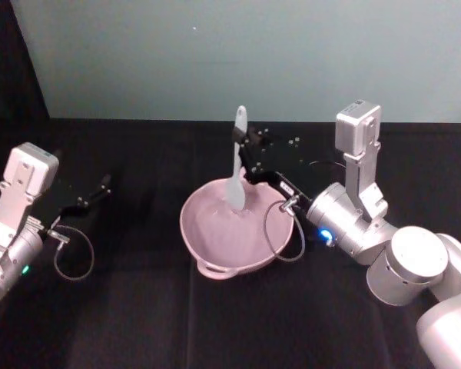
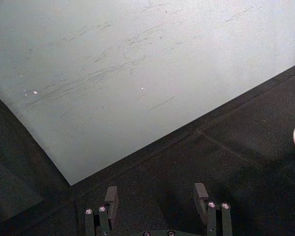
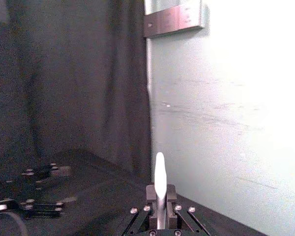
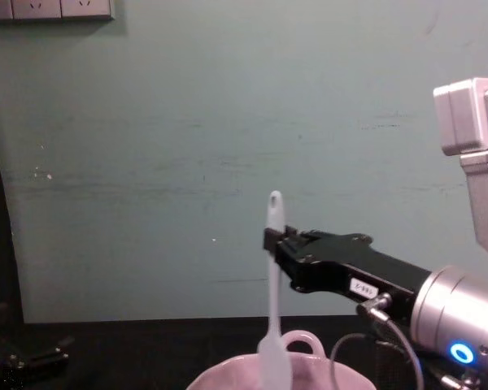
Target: Use the one hand to pick up the spoon and stir the clear water in the bowl.
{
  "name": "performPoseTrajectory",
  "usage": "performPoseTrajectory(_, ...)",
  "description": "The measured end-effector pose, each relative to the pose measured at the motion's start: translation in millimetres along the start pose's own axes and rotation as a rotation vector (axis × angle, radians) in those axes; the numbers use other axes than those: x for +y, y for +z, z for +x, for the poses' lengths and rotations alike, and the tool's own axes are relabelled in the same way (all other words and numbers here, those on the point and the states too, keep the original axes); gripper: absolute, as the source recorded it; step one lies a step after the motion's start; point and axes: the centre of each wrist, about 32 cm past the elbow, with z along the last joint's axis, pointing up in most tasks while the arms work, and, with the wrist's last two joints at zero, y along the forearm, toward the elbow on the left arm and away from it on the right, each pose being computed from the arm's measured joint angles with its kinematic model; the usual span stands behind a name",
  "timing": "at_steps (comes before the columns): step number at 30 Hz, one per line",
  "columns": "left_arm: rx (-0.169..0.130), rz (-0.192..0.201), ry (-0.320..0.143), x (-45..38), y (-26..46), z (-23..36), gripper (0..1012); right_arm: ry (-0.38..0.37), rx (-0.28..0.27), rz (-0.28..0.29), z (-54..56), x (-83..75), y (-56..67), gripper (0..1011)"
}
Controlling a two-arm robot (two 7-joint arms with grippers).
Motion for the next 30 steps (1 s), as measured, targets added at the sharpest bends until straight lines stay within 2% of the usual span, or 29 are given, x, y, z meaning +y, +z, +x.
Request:
performPoseTrajectory(7,0.000,0.000,0.000,0.0,0.0,0.0,1011,-0.040,-0.040,-0.003,10.4,-8.2,2.8,110)
performPoseTrajectory(10,0.000,0.000,0.000,0.0,0.0,0.0,1011,-0.049,-0.058,-0.006,15.6,-18.5,7.9,110)
performPoseTrajectory(16,0.000,0.000,0.000,0.0,0.0,0.0,1011,-0.029,-0.046,-0.018,17.1,-36.0,17.3,110)
performPoseTrajectory(20,0.000,0.000,0.000,0.0,0.0,0.0,1011,0.003,-0.012,-0.027,12.6,-46.6,20.9,110)
performPoseTrajectory(24,0.000,0.000,0.000,0.0,0.0,0.0,1011,0.039,0.032,-0.031,2.7,-52.3,20.5,110)
performPoseTrajectory(30,0.000,0.000,0.000,0.0,0.0,0.0,1011,0.074,0.069,-0.026,-11.0,-47.2,16.5,110)
